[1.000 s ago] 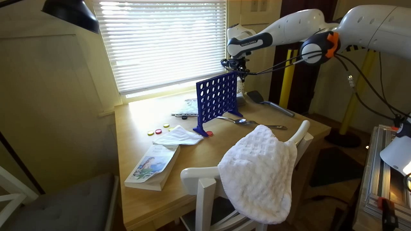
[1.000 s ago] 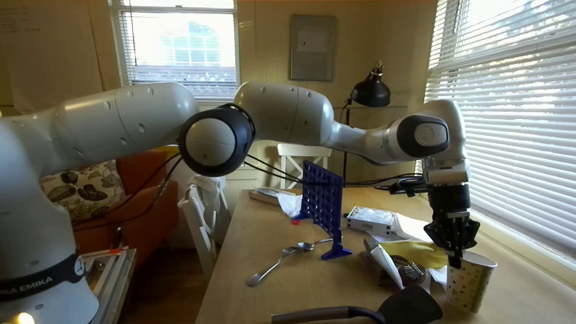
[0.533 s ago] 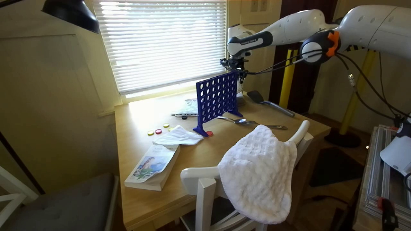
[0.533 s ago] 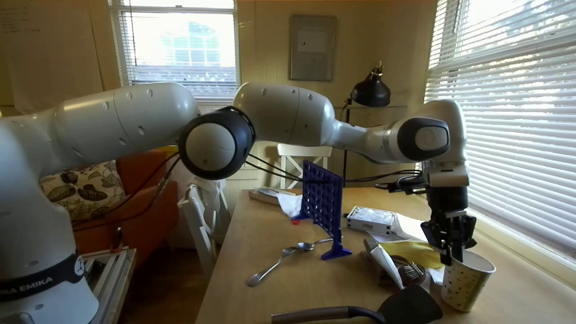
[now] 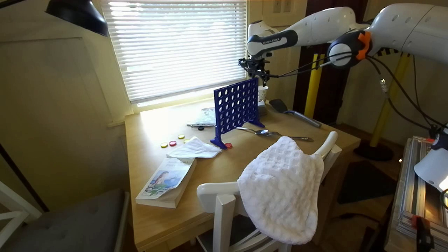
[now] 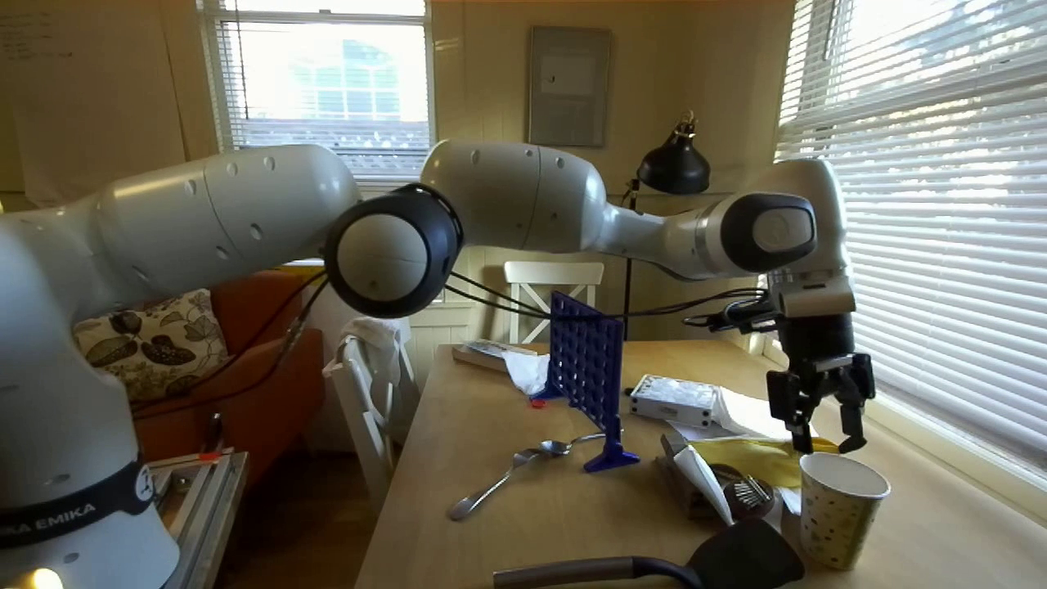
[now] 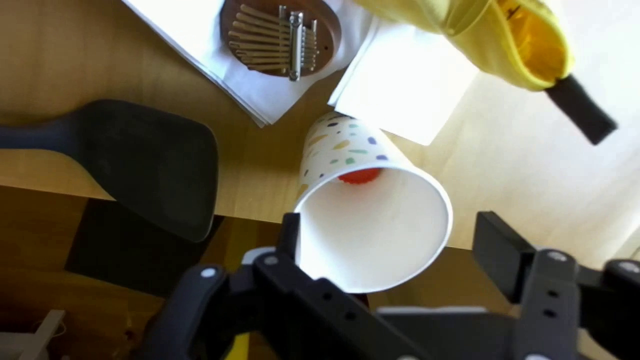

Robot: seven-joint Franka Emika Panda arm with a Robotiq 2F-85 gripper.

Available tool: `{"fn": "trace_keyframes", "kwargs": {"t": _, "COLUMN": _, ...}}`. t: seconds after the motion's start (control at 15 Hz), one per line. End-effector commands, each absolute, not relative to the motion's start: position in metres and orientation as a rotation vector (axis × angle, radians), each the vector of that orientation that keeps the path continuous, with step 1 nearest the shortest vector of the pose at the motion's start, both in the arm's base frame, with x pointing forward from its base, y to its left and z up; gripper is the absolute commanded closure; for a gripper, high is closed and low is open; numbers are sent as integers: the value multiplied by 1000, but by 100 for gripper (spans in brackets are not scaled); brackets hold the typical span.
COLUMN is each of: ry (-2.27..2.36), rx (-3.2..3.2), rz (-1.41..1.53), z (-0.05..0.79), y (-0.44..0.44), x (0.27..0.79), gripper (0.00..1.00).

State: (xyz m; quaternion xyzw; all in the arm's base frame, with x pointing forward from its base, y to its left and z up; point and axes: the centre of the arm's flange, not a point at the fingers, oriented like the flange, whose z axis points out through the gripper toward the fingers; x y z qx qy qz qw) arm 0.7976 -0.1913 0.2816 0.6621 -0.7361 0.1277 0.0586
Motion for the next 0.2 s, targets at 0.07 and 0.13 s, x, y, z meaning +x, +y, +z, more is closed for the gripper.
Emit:
{"fn": "trace_keyframes", "kwargs": {"t": 0.07, "ry": -2206, "rx": 2047, "rz": 413, "z": 301, "y": -177, "x": 802, "gripper": 0}}
{"fn": "trace_keyframes", "kwargs": {"t": 0.13, "ry": -2189, "rx": 2068, "rz": 415, "z": 309, "y": -170, "x": 803, "gripper": 0}}
